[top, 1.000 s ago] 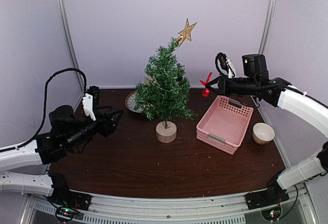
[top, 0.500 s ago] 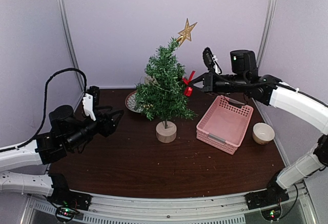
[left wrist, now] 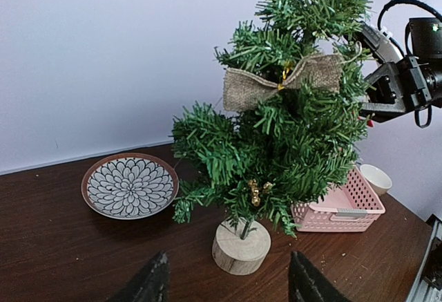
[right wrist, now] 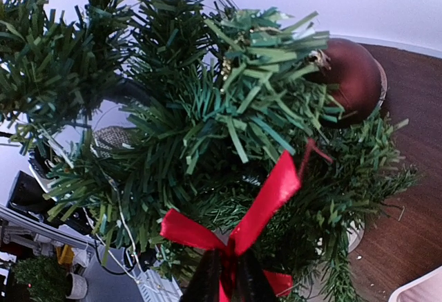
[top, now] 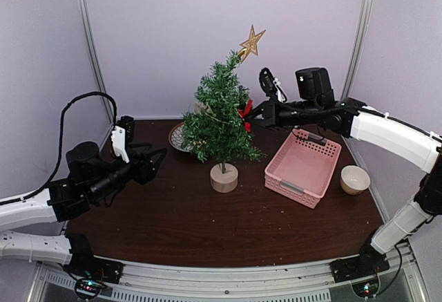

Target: Decorate the small christmas tree

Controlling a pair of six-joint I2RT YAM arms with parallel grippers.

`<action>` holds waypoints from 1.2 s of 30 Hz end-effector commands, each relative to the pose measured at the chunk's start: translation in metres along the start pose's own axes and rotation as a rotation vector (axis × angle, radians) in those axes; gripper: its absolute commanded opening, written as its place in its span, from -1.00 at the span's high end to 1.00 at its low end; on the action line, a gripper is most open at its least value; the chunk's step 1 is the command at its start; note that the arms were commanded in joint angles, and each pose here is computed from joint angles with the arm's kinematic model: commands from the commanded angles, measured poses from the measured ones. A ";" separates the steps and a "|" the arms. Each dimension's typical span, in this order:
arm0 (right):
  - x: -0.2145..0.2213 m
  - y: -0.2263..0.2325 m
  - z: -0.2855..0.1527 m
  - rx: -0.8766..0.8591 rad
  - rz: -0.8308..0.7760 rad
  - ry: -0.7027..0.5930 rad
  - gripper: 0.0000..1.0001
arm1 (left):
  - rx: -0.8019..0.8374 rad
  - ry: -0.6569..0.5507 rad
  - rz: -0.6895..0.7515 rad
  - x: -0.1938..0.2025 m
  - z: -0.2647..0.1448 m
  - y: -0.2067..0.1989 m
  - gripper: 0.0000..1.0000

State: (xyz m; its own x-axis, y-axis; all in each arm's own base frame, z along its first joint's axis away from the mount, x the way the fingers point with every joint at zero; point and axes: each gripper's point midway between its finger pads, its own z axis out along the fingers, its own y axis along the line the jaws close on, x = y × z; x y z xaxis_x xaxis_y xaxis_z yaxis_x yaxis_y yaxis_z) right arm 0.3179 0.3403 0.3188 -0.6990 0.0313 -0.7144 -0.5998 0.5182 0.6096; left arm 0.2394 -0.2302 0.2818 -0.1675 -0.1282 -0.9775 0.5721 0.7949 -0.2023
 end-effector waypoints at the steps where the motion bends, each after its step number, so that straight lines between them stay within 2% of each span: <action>1: -0.010 0.010 0.003 -0.030 -0.008 -0.013 0.64 | 0.009 -0.046 -0.014 -0.017 -0.002 -0.003 -0.18; 13: -0.009 0.011 -0.020 0.023 -0.045 -0.034 0.16 | -0.008 -0.045 -0.021 -0.020 -0.001 0.000 -0.19; 21: -0.008 0.009 -0.036 0.062 -0.076 -0.043 0.00 | -0.023 -0.042 -0.024 -0.021 -0.001 0.002 -0.20; 23: -0.009 0.008 -0.042 0.068 -0.084 -0.047 -0.03 | -0.041 -0.037 -0.030 -0.021 -0.001 0.005 -0.26; 25: -0.011 0.008 -0.051 0.073 -0.098 -0.061 -0.16 | -0.076 -0.025 -0.046 -0.022 -0.002 0.010 -0.46; 27: -0.014 0.009 -0.066 0.079 -0.125 -0.093 -0.40 | -0.108 -0.004 -0.053 -0.024 -0.003 0.015 -0.80; 28: -0.015 0.006 -0.073 0.092 -0.140 -0.109 -0.63 | -0.121 0.013 -0.050 -0.024 -0.003 0.016 -0.93; 30: -0.013 -0.001 -0.084 0.121 -0.161 -0.131 -0.97 | -0.166 0.074 -0.041 -0.020 -0.002 0.025 -0.95; 36: 0.000 -0.036 -0.105 0.210 -0.160 -0.126 -0.99 | -0.274 0.227 -0.090 -0.012 0.001 0.062 -0.95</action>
State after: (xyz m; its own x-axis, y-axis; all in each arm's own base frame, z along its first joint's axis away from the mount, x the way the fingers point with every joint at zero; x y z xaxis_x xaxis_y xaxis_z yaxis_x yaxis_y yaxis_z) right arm 0.2931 0.2532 0.3548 -0.5385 0.0595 -0.8405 -0.6316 0.6318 0.4494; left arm 0.2662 -0.2019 0.2950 -0.2877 -0.1075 -0.9517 0.3998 0.8895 -0.2214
